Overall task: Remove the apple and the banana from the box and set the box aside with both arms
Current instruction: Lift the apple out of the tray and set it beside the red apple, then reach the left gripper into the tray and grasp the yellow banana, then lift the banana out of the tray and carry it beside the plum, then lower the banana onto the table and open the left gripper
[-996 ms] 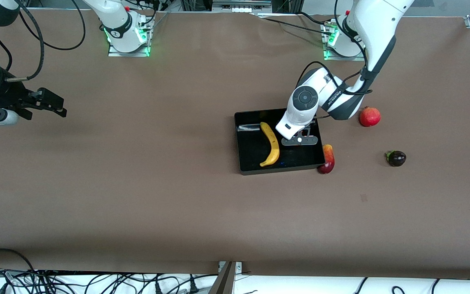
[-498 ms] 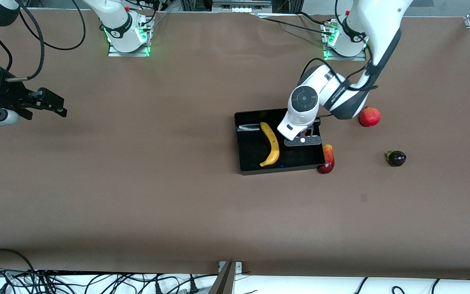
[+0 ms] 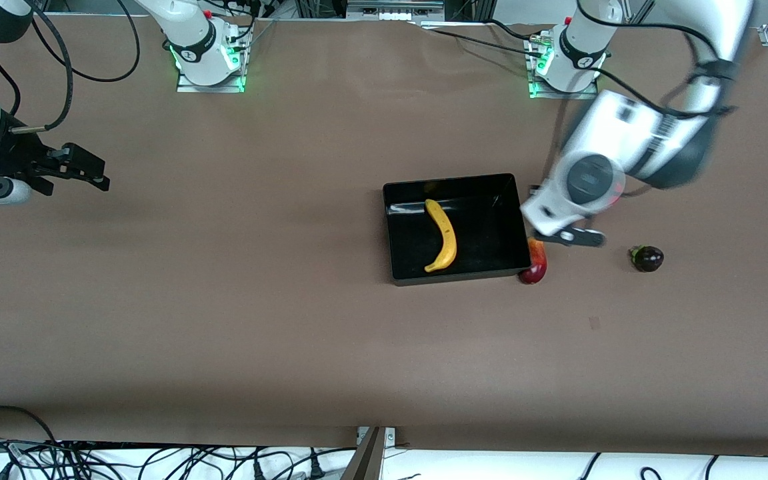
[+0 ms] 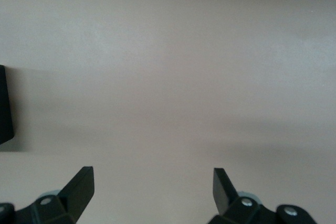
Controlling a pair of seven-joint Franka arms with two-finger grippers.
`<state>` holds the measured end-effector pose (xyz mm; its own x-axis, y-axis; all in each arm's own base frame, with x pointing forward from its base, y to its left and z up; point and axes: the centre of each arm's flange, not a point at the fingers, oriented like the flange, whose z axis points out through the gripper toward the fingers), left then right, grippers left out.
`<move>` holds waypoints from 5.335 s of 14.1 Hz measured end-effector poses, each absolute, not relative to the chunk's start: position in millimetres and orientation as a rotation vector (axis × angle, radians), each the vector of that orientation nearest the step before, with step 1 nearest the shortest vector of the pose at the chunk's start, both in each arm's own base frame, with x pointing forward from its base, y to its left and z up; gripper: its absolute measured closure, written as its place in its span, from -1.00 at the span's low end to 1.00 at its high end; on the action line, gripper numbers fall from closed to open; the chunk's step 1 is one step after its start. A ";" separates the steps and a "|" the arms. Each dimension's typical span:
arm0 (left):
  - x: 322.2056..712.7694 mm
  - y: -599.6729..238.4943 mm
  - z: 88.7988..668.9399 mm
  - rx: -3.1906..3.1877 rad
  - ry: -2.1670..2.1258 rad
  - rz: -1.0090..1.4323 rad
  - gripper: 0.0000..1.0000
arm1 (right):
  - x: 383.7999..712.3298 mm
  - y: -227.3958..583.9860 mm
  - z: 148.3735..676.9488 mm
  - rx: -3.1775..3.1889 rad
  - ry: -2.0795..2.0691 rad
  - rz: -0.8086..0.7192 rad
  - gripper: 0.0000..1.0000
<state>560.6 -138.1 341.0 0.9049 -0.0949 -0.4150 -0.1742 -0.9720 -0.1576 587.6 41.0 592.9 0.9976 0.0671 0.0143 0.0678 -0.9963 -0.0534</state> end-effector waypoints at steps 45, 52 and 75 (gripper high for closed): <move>564.7 -334.8 306.4 -3.094 0.137 0.259 0.33 | 587.3 42.2 593.1 -3.086 -0.108 -0.018 -1.00; 623.1 -177.3 381.6 -2.957 -0.159 0.446 0.33 | 587.3 42.2 593.1 -3.086 -0.108 -0.018 -1.00; 638.8 -78.3 472.6 -2.901 0.216 0.222 -1.00 | 587.1 44.5 593.1 -3.085 -0.114 -0.018 -1.00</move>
<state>638.8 -78.3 472.6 0.9777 -0.1282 -0.1661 -0.1621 -0.9642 -0.2098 587.1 44.5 593.1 0.9972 0.0736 0.0135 0.0743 -0.9958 -0.0536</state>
